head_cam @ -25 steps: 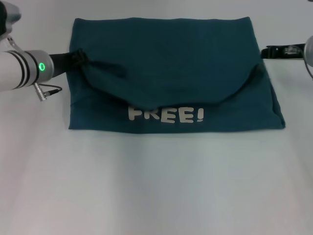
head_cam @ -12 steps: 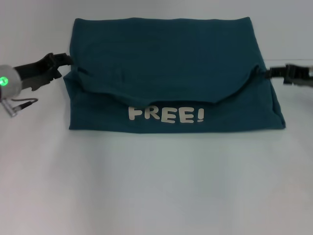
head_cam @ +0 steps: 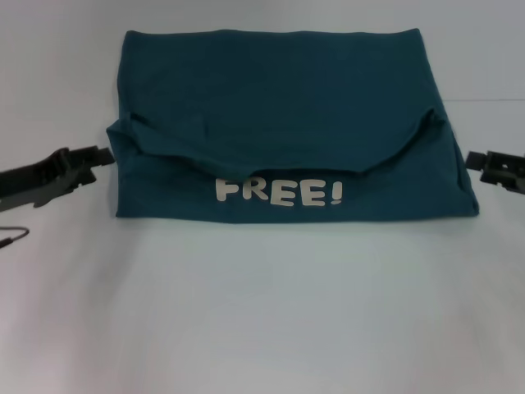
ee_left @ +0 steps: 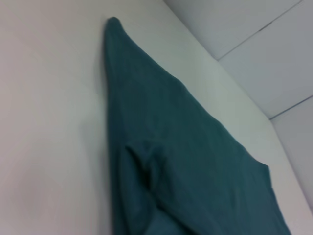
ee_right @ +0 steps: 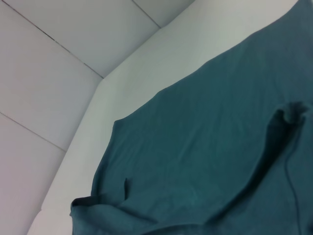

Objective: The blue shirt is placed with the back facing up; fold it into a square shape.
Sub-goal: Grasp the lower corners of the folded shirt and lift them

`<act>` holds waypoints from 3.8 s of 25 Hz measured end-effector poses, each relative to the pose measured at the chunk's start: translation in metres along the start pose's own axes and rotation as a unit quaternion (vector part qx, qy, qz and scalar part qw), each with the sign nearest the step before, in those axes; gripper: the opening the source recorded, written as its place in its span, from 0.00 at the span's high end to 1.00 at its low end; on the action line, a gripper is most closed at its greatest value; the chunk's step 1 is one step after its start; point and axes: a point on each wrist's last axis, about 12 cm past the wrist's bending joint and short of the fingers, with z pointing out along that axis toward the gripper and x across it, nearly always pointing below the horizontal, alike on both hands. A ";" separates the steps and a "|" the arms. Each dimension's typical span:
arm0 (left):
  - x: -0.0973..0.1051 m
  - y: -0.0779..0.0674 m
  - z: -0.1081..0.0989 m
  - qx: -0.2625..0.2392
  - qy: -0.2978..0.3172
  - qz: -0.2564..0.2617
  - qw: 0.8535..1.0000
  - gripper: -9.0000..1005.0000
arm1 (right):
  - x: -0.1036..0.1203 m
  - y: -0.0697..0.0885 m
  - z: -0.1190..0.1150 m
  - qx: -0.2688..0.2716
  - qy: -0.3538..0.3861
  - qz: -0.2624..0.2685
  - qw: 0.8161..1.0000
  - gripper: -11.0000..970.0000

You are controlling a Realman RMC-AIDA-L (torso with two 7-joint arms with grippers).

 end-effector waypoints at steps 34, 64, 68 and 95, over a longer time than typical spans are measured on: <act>0.034 0.000 0.055 -0.054 0.025 0.047 0.997 0.45 | 0.009 -0.014 -0.014 0.007 -0.029 0.023 0.999 0.39; 0.017 -0.016 0.050 -0.024 0.040 0.044 0.998 0.99 | -0.059 0.009 0.020 0.135 0.102 -0.041 0.985 0.40; 0.016 -0.020 0.052 -0.020 0.041 0.044 0.998 0.99 | -0.060 0.017 0.036 0.156 0.120 -0.064 0.978 0.40; 0.016 -0.022 0.055 -0.019 0.034 0.041 0.998 0.99 | -0.032 0.023 0.079 0.196 0.156 -0.130 0.959 0.41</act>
